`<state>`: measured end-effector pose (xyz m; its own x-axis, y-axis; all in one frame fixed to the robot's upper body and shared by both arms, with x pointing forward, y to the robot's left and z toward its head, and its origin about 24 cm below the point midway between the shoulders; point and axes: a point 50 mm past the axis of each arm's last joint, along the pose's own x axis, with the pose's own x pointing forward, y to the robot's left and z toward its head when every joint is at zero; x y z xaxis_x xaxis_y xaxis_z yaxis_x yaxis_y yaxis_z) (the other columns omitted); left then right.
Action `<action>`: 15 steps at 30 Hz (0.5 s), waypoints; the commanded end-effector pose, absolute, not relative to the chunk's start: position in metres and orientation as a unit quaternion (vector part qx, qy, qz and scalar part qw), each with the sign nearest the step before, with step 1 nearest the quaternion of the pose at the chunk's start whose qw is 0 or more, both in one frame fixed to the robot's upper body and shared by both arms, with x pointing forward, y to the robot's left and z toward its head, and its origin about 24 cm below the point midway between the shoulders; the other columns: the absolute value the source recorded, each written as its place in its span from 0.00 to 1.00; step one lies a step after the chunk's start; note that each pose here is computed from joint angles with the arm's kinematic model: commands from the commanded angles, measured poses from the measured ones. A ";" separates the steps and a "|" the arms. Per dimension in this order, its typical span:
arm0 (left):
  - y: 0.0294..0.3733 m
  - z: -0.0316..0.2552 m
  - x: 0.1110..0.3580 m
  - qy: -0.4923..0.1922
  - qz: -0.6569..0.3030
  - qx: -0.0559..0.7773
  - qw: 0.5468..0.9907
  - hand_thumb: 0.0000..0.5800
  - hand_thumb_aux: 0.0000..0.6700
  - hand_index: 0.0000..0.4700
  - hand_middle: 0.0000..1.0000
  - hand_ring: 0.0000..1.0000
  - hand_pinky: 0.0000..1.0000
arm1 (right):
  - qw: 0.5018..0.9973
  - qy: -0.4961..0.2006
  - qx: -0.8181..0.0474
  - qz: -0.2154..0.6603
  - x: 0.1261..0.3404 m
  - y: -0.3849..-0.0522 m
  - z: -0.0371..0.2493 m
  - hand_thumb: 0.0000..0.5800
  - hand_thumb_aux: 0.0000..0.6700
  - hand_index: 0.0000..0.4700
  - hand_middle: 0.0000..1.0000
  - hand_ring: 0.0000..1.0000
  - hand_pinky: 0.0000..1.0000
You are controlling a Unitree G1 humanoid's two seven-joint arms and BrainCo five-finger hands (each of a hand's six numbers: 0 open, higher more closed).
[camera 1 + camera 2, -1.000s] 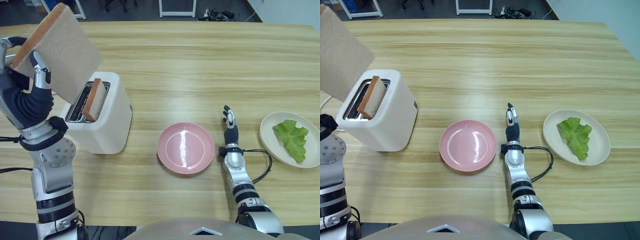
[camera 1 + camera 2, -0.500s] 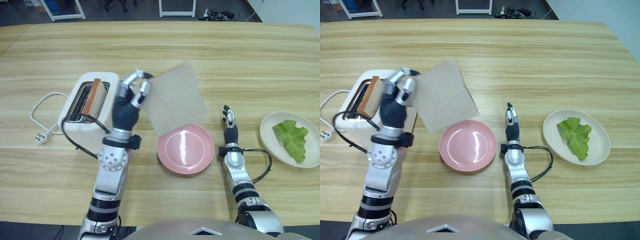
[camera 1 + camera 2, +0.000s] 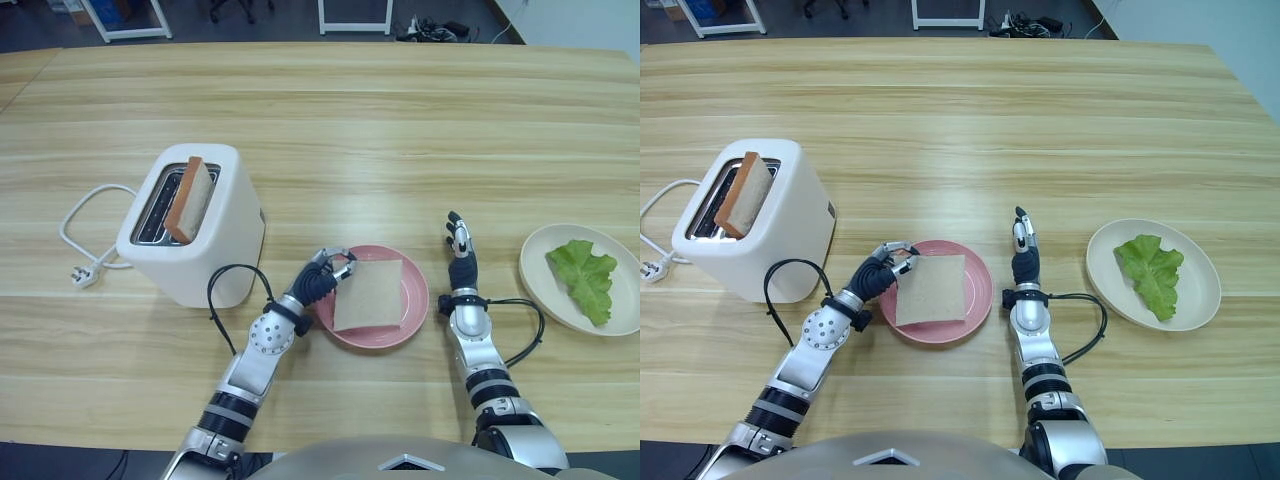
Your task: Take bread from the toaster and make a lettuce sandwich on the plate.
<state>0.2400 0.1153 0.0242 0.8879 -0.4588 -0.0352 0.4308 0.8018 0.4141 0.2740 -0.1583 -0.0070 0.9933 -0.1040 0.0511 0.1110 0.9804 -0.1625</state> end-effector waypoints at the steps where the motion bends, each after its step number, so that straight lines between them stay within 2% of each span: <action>1: 0.117 0.017 0.236 -0.019 -0.265 0.246 0.932 1.00 1.00 1.00 1.00 1.00 1.00 | 0.995 0.008 -0.082 -0.058 0.266 -0.160 -0.018 0.00 0.00 0.00 0.00 0.00 0.00; 2: 0.118 0.017 0.236 -0.022 -0.270 0.258 0.927 1.00 1.00 1.00 1.00 1.00 1.00 | 0.995 0.008 -0.082 -0.058 0.266 -0.160 -0.018 0.00 0.00 0.00 0.00 0.00 0.00; 3: 0.118 0.017 0.235 -0.029 -0.271 0.281 0.920 0.97 0.82 0.82 1.00 1.00 1.00 | 0.995 0.008 -0.082 -0.057 0.266 -0.160 -0.018 0.00 0.00 0.00 0.00 0.00 0.00; 4: 0.120 0.019 0.236 -0.040 -0.264 0.314 0.911 0.02 0.01 0.01 0.36 0.36 0.36 | 0.995 0.008 -0.082 -0.057 0.266 -0.159 -0.018 0.00 0.00 0.00 0.00 0.00 0.00; 5: 0.122 0.020 0.238 -0.053 -0.250 0.354 0.900 0.00 0.00 0.00 0.00 0.00 0.00 | 0.995 0.008 -0.081 -0.057 0.266 -0.159 -0.018 0.00 0.00 0.00 0.00 0.00 0.00; 7: 0.129 0.026 0.244 -0.088 -0.204 0.454 0.863 0.00 0.00 0.00 0.00 0.00 0.00 | 0.995 0.008 -0.081 -0.057 0.266 -0.159 -0.018 0.00 0.00 0.00 0.00 0.00 0.00; 9: 0.132 0.037 0.247 -0.137 -0.163 0.506 0.836 0.00 0.00 0.00 0.00 0.00 0.00 | 0.995 0.008 -0.081 -0.057 0.266 -0.159 -0.018 0.00 0.00 0.00 0.00 0.00 0.00; 12: 0.133 0.065 0.245 -0.246 -0.085 0.545 0.797 0.00 0.00 0.00 0.00 0.00 0.00 | 0.995 0.008 -0.081 -0.056 0.266 -0.158 -0.018 0.00 0.00 0.00 0.00 0.00 0.00; 15: 0.132 0.093 0.236 -0.357 -0.005 0.530 0.769 0.00 0.00 0.00 0.00 0.00 0.00 | 0.995 0.009 -0.080 -0.057 0.266 -0.157 -0.018 0.00 0.00 0.00 0.00 0.00 0.00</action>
